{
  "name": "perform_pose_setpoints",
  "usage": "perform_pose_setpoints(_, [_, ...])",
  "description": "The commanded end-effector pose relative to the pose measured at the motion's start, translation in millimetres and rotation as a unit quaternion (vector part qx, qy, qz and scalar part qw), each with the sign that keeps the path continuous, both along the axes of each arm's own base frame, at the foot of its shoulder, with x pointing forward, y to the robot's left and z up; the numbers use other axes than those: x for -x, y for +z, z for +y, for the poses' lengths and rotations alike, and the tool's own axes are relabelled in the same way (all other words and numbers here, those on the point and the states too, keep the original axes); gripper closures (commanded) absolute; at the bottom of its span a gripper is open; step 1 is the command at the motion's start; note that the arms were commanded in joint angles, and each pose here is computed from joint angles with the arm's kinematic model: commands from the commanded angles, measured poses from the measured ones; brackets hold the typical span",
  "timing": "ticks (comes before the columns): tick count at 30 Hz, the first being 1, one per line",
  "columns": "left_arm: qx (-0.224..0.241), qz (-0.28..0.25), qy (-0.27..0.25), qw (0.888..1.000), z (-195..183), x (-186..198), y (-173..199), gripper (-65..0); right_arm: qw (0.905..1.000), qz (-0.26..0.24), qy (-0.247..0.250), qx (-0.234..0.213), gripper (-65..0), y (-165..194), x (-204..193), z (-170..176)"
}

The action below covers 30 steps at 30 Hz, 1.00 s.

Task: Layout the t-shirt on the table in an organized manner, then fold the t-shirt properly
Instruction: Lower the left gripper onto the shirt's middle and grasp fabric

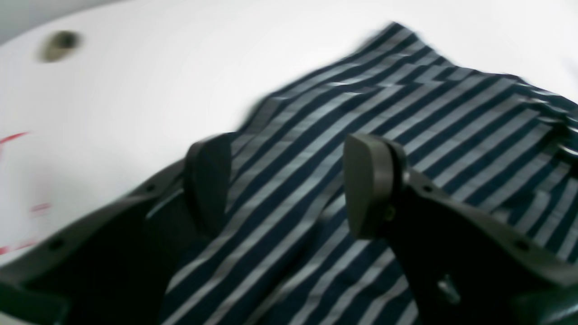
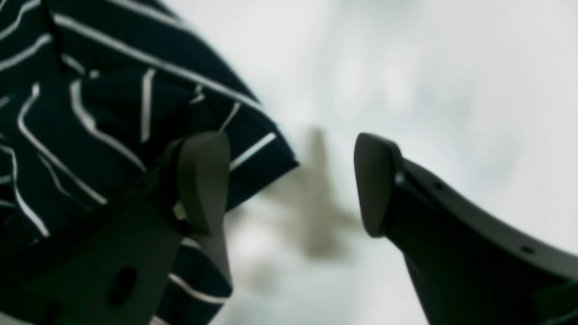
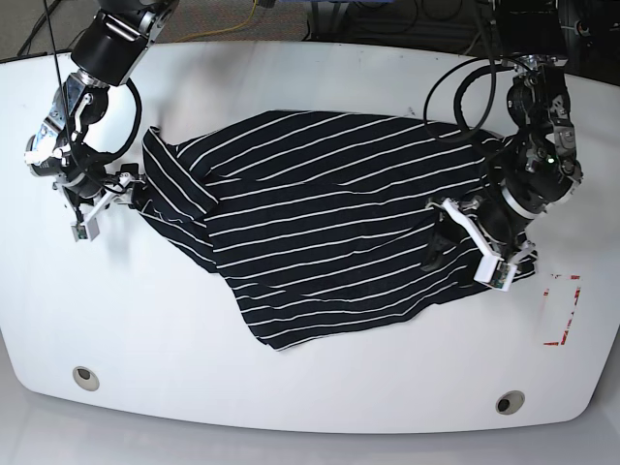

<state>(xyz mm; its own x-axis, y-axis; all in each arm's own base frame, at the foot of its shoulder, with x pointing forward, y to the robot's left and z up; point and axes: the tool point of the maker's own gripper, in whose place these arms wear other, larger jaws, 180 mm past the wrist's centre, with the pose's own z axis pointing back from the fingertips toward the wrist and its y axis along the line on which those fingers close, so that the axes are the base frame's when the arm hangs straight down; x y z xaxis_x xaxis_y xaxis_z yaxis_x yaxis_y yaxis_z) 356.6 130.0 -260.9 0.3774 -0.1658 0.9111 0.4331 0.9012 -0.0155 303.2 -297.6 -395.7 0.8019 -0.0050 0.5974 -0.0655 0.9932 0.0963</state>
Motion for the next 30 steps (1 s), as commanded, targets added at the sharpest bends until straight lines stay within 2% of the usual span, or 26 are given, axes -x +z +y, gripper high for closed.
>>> perform_pose_setpoints(1, [0.013, -0.042, -0.02, 0.999, -18.1, -12.2, 26.4, -36.1, 0.9993, -0.034, 0.008, 0.007, -41.7, 19.1, -15.6, -2.5])
perform_pose_setpoints(5, [0.019, -0.055, -0.031, 0.998, -38.2, -18.6, 34.6, -36.3, 0.9994, -0.033, 0.01, 0.007, -41.7, 18.0, -15.3, -0.6])
perform_pose_setpoints(8, [0.011, -0.066, -0.051, 0.996, -61.0, -22.9, 40.2, -39.7, 0.9994, -0.032, 0.01, 0.006, -41.7, 17.3, -14.8, 0.0])
perform_pose_setpoints(12, [-0.023, -0.081, -0.069, 0.994, -84.7, -27.9, 44.5, -45.0, 0.9994, -0.033, 0.011, 0.004, -41.7, 16.5, -15.2, 1.7])
perform_pose_setpoints(18, [-0.076, -0.096, -0.07, 0.99, -103.6, -37.4, 46.4, -49.4, 0.9994, -0.034, 0.012, 0.005, -41.4, 16.9, -15.5, 2.1])
perform_pose_setpoints(23, [-0.103, -0.114, -0.075, 0.985, -119.7, -40.6, 49.7, -49.7, 0.9991, -0.039, 0.013, 0.01, -41.4, 21.1, -16.9, 1.3])
perform_pose_setpoints(27, [-0.123, -0.145, -0.057, 0.98, -120.2, -46.6, 54.8, -48.3, 0.999, -0.04, 0.014, 0.012, -41.4, 22.2, -15.9, 1.9])
perform_pose_setpoints(30, [-0.136, -0.167, -0.077, 0.973, -142.2, -43.1, 53.5, -48.5, 0.999, -0.04, 0.014, 0.012, -41.4, 22.2, -15.9, 1.9])
